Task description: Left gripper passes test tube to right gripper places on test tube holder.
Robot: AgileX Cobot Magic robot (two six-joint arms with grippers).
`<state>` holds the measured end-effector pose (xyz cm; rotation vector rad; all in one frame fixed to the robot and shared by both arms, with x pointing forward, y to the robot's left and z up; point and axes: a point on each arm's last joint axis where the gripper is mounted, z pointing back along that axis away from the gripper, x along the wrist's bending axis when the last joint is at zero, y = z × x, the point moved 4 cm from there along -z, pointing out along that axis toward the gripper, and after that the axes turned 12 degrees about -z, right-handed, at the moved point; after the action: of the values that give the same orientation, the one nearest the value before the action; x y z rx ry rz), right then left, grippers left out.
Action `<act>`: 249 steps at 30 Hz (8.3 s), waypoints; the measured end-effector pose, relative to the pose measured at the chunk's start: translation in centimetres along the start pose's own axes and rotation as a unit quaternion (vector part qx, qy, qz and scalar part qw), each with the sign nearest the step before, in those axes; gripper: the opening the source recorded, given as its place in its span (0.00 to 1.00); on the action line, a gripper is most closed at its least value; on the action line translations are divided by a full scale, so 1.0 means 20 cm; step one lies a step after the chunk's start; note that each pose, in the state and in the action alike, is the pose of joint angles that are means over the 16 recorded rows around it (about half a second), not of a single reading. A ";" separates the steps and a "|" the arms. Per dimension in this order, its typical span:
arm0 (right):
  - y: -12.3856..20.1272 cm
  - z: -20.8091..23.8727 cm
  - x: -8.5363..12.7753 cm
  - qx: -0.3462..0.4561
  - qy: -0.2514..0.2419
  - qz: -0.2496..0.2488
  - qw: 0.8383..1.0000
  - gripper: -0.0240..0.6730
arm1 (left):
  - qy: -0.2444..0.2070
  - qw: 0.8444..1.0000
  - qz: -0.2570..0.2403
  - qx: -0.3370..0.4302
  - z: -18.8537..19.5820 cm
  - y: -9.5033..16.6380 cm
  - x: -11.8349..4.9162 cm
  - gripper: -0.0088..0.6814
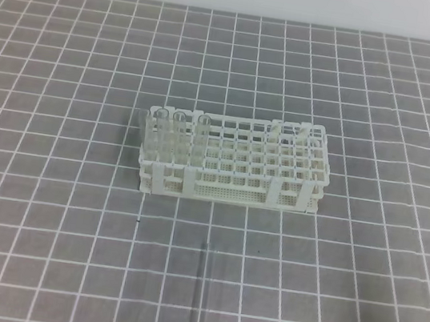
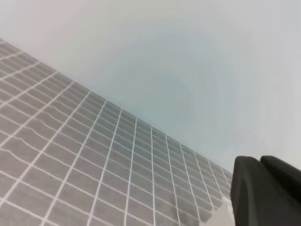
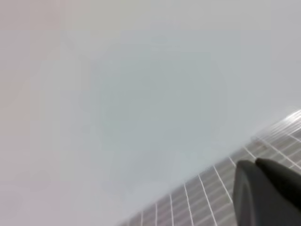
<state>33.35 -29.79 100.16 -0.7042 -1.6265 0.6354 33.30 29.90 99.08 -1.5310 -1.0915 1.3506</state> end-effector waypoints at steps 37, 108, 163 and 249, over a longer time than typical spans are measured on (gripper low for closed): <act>0.01 -0.24 0.25 0.367 0.097 0.055 0.923 0.02 | 0.102 0.918 -0.067 0.378 -0.37 -0.13 -0.28 0.01; 0.10 -0.32 0.20 0.490 0.137 0.102 0.855 0.02 | 0.162 0.621 -0.268 0.719 -0.72 0.70 -1.26 0.64; 0.11 -0.31 0.20 0.493 0.136 0.095 0.854 0.02 | 0.152 0.592 -0.328 0.720 -0.55 0.92 -1.26 0.25; 0.59 -0.56 1.19 0.296 -0.268 0.164 0.902 0.64 | 0.427 0.881 -0.148 0.140 -0.39 0.27 -0.89 0.04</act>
<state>42.65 -3.84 108.86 -0.3561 -1.6724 1.6038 40.64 11.11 100.21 -1.4285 -0.4970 0.4738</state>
